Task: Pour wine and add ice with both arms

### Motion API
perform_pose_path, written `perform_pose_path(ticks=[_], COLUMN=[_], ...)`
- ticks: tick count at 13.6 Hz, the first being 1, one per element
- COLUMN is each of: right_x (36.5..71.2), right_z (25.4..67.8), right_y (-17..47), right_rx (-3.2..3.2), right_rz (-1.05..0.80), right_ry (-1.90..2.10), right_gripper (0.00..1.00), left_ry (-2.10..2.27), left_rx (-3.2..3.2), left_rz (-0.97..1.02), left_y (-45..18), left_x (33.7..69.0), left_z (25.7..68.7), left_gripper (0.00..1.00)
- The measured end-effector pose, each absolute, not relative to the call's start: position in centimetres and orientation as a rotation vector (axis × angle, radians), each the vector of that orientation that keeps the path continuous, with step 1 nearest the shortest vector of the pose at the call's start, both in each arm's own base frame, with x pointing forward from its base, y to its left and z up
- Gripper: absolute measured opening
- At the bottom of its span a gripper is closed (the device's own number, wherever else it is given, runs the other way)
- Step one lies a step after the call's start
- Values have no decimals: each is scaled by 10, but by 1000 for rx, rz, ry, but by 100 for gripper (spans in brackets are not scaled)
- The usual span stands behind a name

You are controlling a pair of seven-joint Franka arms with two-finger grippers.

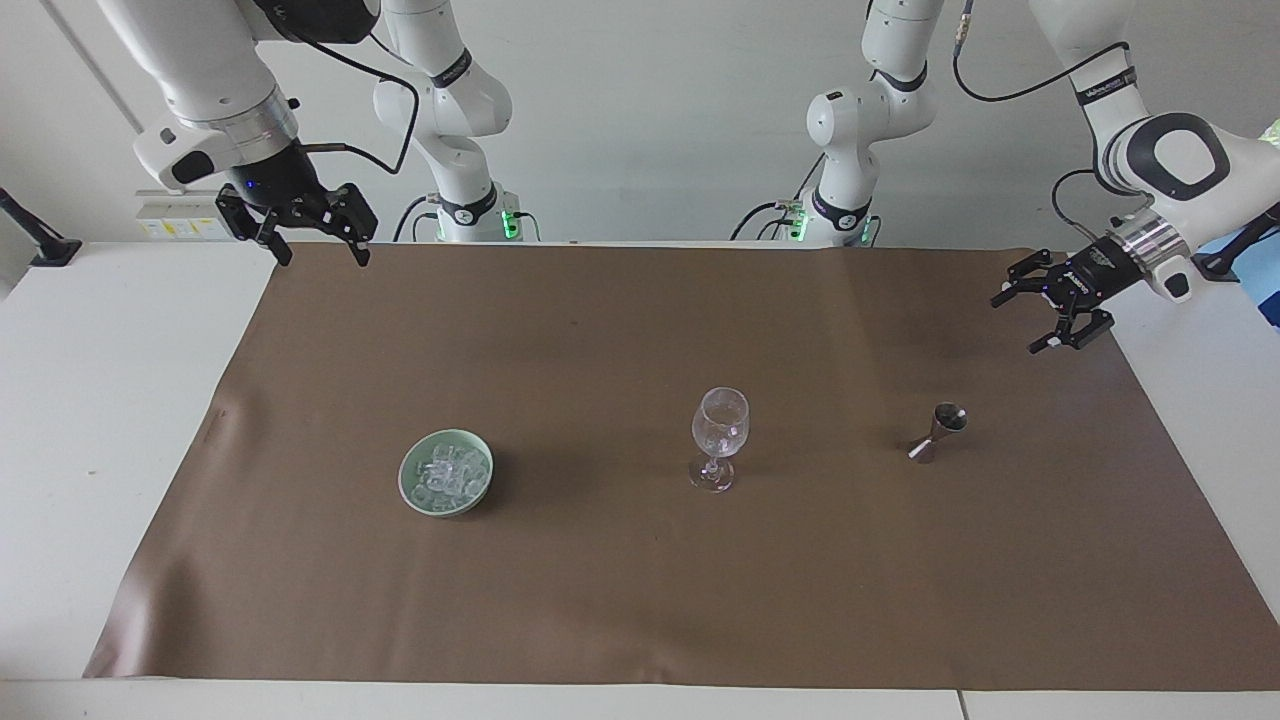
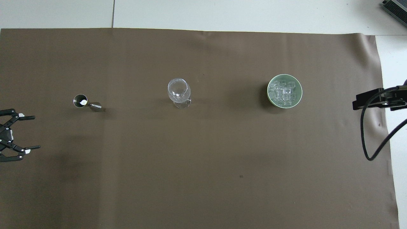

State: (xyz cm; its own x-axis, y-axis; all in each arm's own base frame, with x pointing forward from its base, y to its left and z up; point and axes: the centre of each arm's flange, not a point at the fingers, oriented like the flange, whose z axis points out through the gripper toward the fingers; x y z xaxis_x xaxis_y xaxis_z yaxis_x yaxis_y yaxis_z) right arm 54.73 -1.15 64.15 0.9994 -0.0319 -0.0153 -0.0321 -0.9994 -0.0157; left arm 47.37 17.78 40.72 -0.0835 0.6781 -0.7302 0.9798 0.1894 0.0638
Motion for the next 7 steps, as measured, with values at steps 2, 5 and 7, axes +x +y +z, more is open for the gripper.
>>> perform_pose_path(ticks=[2, 5, 7], right_x=[547, 547, 547], right_z=[641, 641, 641], right_y=[-11, -11, -11], right_rx=[-3125, -3125, -3125], right_rz=[24, 24, 24], right_ry=[50, 50, 50], right_gripper=[100, 100, 100], left_ry=[1837, 1856, 1862], left_rx=[1505, 1465, 1451], left_rz=[-604, -589, -571], left_y=[171, 161, 161], left_x=[475, 475, 475], left_z=[393, 372, 363], left_gripper=[100, 100, 100])
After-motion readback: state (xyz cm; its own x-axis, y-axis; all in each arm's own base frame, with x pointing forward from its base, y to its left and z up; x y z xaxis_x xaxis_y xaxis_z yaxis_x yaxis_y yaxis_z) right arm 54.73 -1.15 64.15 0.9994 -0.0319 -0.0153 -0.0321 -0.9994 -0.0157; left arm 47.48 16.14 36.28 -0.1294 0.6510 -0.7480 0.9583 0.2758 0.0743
